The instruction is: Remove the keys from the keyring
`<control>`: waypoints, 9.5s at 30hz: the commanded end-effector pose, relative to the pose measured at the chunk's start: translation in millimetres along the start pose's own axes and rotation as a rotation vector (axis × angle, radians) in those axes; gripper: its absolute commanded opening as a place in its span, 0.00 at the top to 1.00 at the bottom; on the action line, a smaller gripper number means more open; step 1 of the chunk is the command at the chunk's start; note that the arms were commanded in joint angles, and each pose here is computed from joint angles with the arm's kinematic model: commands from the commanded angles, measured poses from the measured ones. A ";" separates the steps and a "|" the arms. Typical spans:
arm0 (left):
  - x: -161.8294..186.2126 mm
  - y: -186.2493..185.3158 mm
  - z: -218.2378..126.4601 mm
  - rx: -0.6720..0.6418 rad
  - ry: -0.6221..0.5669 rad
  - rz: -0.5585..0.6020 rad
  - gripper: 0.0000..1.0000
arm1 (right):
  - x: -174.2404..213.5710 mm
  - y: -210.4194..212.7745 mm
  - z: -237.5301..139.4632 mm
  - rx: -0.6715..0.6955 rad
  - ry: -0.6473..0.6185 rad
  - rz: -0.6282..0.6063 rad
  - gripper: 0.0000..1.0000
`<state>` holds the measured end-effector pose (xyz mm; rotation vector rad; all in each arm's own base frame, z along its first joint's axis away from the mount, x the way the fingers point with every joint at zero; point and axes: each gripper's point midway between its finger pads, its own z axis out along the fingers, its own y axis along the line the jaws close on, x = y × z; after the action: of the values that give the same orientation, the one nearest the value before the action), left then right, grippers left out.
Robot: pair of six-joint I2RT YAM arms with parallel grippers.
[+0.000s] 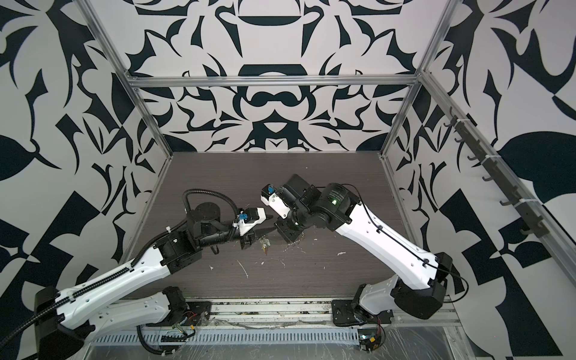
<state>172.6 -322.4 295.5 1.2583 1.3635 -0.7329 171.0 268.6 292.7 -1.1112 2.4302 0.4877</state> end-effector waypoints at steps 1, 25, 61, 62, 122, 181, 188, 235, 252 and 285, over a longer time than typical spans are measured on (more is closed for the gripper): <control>-5.1 2.7 1.0 -0.002 -0.020 -0.017 0.65 | -11.5 3.5 -13.9 -0.018 -0.065 -0.013 1.00; -17.9 -0.1 -1.6 0.030 -0.038 -0.043 0.77 | -9.3 4.3 -10.2 -0.023 -0.050 -0.019 1.00; -25.3 26.9 -10.0 -0.142 -0.081 0.010 1.00 | 3.0 -9.4 -5.4 0.024 -0.067 0.050 1.00; -25.5 26.6 -10.8 -0.143 -0.083 0.009 1.00 | 2.0 -10.2 -6.4 0.025 -0.074 0.055 1.00; -12.8 -0.9 -13.0 -0.008 -0.056 0.083 0.65 | -13.4 -9.1 -12.2 0.007 -0.004 -0.014 1.00; -16.3 1.7 4.2 0.030 -0.042 -0.022 0.70 | -12.4 -5.0 -12.1 -0.014 0.010 -0.080 1.00; -15.9 -1.3 4.5 0.047 -0.039 -0.020 0.73 | -10.0 -7.5 -8.7 -0.001 0.031 -0.084 1.00; -15.9 2.4 8.2 0.038 -0.028 -0.005 0.73 | -7.5 -7.9 -11.5 0.000 0.049 -0.095 1.00; -15.3 1.5 10.6 0.047 -0.027 0.001 0.91 | -4.7 -7.9 -11.4 0.000 0.051 -0.094 1.00; -27.2 26.2 -0.9 -0.125 -0.109 0.065 1.00 | -2.0 -16.5 -3.4 0.035 0.030 -0.056 1.00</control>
<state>189.3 -327.5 299.7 1.2218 1.3389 -0.6706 187.3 261.9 286.5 -1.1976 2.4369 0.3919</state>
